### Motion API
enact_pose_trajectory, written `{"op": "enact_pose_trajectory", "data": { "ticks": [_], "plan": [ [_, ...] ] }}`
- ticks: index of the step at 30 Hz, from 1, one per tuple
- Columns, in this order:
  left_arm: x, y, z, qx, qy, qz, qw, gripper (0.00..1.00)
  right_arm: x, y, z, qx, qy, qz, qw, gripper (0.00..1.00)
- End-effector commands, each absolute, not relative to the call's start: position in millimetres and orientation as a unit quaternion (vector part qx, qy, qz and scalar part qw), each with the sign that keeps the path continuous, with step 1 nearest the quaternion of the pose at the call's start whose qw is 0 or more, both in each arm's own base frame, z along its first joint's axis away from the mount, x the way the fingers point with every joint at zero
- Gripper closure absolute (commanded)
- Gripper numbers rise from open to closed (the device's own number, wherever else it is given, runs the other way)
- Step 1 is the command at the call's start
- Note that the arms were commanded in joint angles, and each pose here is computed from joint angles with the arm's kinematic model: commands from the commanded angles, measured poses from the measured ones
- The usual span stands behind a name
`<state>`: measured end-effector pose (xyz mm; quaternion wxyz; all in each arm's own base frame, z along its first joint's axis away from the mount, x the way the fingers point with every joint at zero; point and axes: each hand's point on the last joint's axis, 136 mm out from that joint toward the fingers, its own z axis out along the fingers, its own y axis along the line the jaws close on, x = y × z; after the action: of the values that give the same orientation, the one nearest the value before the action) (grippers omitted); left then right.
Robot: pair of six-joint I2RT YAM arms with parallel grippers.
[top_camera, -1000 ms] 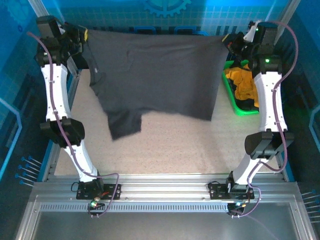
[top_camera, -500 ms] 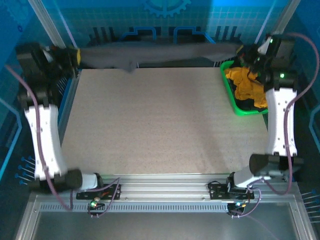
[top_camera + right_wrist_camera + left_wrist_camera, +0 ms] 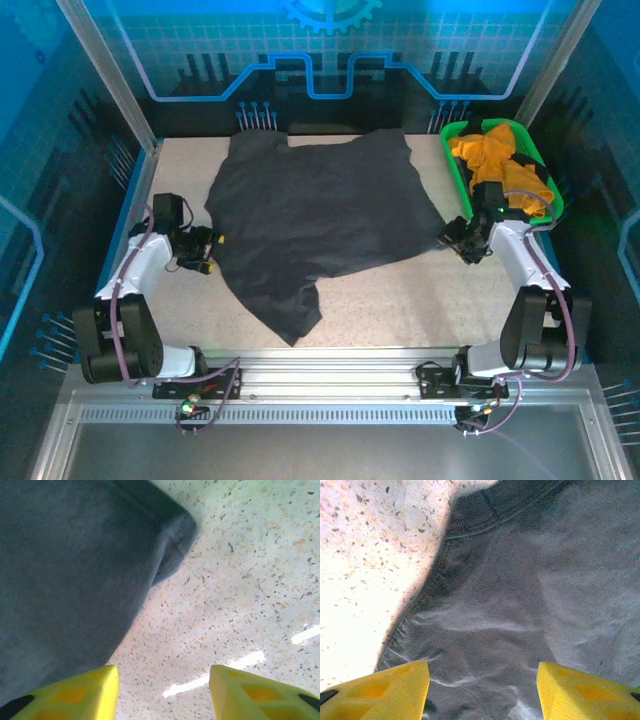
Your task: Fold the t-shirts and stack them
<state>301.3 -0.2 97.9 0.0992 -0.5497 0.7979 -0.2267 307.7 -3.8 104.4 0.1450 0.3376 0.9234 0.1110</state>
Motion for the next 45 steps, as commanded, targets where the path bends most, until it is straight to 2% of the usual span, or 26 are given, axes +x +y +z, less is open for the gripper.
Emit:
{"op": "enact_pose_trajectory", "data": {
  "ticks": [1, 7, 10, 13, 19, 24, 30, 32, 33, 34, 35, 36, 41, 45],
  "plan": [
    [282, -3, 102, -0.503, 0.831, -0.208, 0.116, 0.42, 289, 3, 109, 0.295, 0.939, 0.089, 0.153, 0.47],
    [239, -34, 79, -0.497, 0.843, -0.200, 0.050, 0.52, 258, 9, 95, 0.283, 0.945, 0.087, 0.140, 0.50],
    [213, -65, 69, -0.479, 0.857, -0.192, 0.011, 0.53, 254, 6, 88, 0.271, 0.949, 0.077, 0.140, 0.56],
    [184, -90, 56, -0.463, 0.867, -0.182, -0.034, 0.56, 258, 7, 82, 0.268, 0.950, 0.088, 0.130, 0.60],
    [139, -139, 43, -0.402, 0.893, -0.164, -0.118, 0.54, 276, 14, 85, 0.265, 0.949, 0.110, 0.130, 0.61],
    [133, -175, 37, -0.340, 0.921, -0.141, -0.126, 0.52, 288, 20, 93, 0.256, 0.949, 0.126, 0.136, 0.61],
    [142, -190, 5, -0.340, 0.927, -0.110, -0.116, 0.53, 288, 25, 101, 0.247, 0.949, 0.138, 0.138, 0.61],
    [152, -194, -4, -0.346, 0.926, -0.110, -0.101, 0.57, 288, 25, 103, 0.245, 0.949, 0.139, 0.142, 0.61],
    [159, -193, -5, -0.347, 0.928, -0.105, -0.088, 0.63, 287, 25, 104, 0.244, 0.950, 0.137, 0.142, 0.61],
    [163, -189, -4, -0.347, 0.930, -0.092, -0.076, 0.73, 286, 23, 104, 0.245, 0.950, 0.133, 0.143, 0.61],
    [165, -185, -2, -0.345, 0.932, -0.083, -0.068, 0.90, 285, 22, 103, 0.246, 0.950, 0.128, 0.142, 0.61],
    [164, -178, 2, -0.344, 0.935, -0.066, -0.058, 1.00, 283, 20, 103, 0.249, 0.950, 0.121, 0.143, 0.61],
    [136, -129, 22, -0.359, 0.932, -0.020, -0.048, 1.00, 273, -3, 98, 0.294, 0.942, 0.068, 0.146, 0.61],
    [113, -86, 40, -0.397, 0.917, -0.032, -0.032, 1.00, 281, -9, 93, 0.323, 0.931, 0.065, 0.159, 0.60]
  ]
}}
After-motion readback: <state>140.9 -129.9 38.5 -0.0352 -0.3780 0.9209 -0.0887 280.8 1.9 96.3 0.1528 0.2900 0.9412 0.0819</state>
